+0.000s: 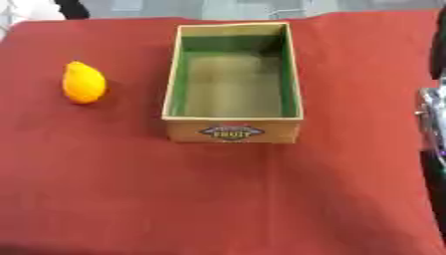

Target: Pick up objects on the table and place them in the box.

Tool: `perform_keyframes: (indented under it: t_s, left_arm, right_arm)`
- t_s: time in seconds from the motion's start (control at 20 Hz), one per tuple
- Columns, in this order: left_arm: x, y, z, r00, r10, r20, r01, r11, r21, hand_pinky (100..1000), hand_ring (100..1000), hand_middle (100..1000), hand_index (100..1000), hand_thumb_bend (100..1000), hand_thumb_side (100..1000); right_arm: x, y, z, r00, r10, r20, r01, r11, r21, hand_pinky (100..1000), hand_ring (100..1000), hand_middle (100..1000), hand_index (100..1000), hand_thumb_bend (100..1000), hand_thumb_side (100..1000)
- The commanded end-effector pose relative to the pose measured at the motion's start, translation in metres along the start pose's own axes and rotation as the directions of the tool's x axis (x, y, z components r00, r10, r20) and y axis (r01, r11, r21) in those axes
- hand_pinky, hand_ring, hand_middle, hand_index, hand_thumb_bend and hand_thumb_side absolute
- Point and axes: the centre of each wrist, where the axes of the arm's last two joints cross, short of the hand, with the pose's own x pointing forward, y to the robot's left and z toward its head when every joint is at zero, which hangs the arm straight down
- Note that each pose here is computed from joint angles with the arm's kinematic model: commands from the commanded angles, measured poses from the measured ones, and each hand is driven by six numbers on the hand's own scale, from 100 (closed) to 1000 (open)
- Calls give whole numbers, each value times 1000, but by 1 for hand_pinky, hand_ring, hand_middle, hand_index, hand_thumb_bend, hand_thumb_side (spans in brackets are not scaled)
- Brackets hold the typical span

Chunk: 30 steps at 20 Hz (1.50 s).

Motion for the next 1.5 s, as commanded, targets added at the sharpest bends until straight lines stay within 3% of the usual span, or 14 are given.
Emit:
perform_keyframes:
  t_s: [0.05,0.2,0.5,0.65,0.75,0.85,0.95,1.0,1.1,1.3,1.5]
  left_arm:
    - [17,12,-22,984,-144,109,148,989,-23,536,543,559,817,100,840]
    - [26,11,-36,955,-243,170,252,967,-30,532,542,560,824,100,811]
    - [41,0,-57,936,-281,214,292,956,-22,536,551,576,842,122,780]
    - [51,-3,-73,899,-349,266,370,928,-36,543,561,590,852,142,748]
    - [55,-4,-86,855,-420,306,455,889,-51,550,570,602,859,156,742]
    - [54,-4,-99,803,-493,336,545,835,-77,558,582,616,868,181,737]
    - [51,-4,-110,750,-554,362,629,767,-129,561,586,618,867,203,650]
    - [49,-4,-116,730,-573,374,658,736,-156,554,577,606,858,173,565]
    - [43,-4,-126,708,-592,386,692,689,-213,561,580,610,861,208,538]
    - [37,-2,-148,634,-642,431,772,563,-295,587,611,641,879,289,625]
    - [35,-9,-173,514,-686,515,853,346,-390,627,662,680,894,370,692]
  right_arm:
    - [7,-3,-3,999,5,33,-5,1000,3,790,737,547,830,100,1000]
    - [7,-2,-3,999,5,33,-5,1000,7,790,737,547,830,100,1000]
    - [7,-2,-2,999,7,33,-8,1000,12,790,737,547,830,100,1000]
    - [6,-2,-2,999,10,30,-10,1000,15,790,738,546,830,100,1000]
    - [6,-2,-1,1000,12,28,-12,1000,18,790,738,546,830,100,1000]
    - [6,-2,-1,1000,13,28,-14,1000,21,790,738,547,829,100,1000]
    - [6,-2,-1,999,16,27,-17,1000,24,790,738,546,829,100,1000]
    - [6,-2,-1,999,18,26,-18,1000,25,790,738,546,829,100,1000]
    - [6,-2,-1,999,20,25,-21,999,27,790,738,546,829,100,1000]
    - [6,-2,-1,999,22,27,-23,999,37,791,738,546,829,100,1000]
    - [7,-2,-3,999,23,31,-25,999,44,790,738,546,828,100,1000]
